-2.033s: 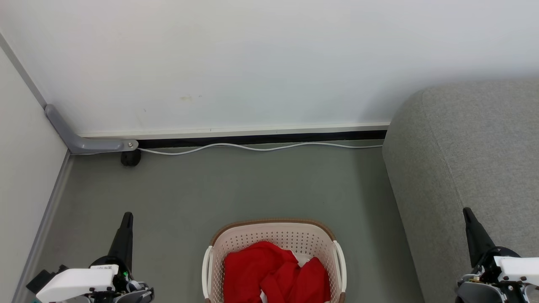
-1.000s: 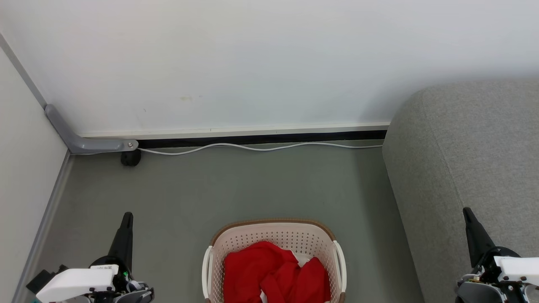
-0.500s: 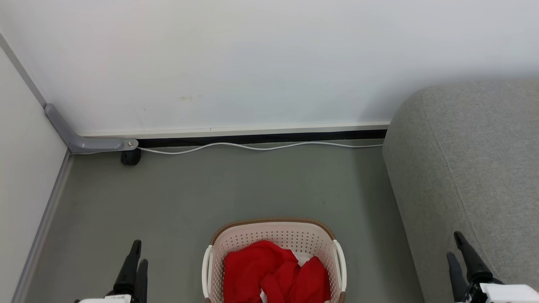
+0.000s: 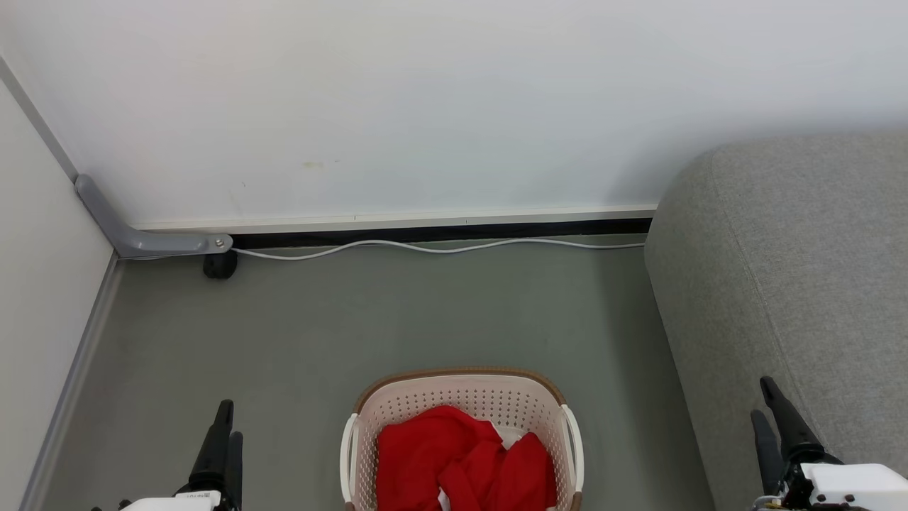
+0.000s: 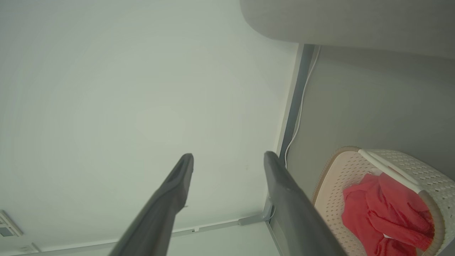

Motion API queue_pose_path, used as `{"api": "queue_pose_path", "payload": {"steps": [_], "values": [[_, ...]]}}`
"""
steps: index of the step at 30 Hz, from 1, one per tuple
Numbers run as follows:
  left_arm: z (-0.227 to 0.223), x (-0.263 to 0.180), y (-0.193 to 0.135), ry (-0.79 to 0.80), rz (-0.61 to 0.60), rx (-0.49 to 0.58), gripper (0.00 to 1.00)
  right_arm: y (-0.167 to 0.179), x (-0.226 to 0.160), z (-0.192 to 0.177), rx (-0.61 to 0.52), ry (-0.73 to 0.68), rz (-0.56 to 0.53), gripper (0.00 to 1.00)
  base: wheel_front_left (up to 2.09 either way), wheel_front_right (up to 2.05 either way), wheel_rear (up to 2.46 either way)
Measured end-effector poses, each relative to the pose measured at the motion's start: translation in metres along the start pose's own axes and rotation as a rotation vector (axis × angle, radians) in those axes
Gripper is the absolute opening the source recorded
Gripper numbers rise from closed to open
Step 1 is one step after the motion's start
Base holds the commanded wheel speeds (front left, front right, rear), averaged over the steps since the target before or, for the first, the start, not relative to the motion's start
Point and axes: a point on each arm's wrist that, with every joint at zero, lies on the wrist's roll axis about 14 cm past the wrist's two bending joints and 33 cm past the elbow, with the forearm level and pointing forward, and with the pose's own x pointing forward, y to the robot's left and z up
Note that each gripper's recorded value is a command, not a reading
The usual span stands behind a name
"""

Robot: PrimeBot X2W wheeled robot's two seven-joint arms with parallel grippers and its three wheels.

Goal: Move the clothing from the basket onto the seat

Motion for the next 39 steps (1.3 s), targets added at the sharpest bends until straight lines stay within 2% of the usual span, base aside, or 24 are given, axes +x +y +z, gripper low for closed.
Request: {"api": "queue_pose_path", "payload": {"steps": [9,20,39], "values": [[0.003,0.004,-0.006,-0.017,-0.011,0.077,1.00,0.009,0.007,-0.003,-0.067,0.010,0.021,1.00,0.00,0.00,0.00],[0.006,0.008,-0.011,-0.033,-0.020,0.228,1.00,0.019,0.015,-0.002,-0.186,0.008,0.041,1.00,0.00,0.00,0.00],[0.009,0.013,-0.027,-0.061,-0.061,0.519,1.00,0.031,0.026,-0.009,-0.497,0.032,0.076,1.00,0.00,0.00,0.00]]}}
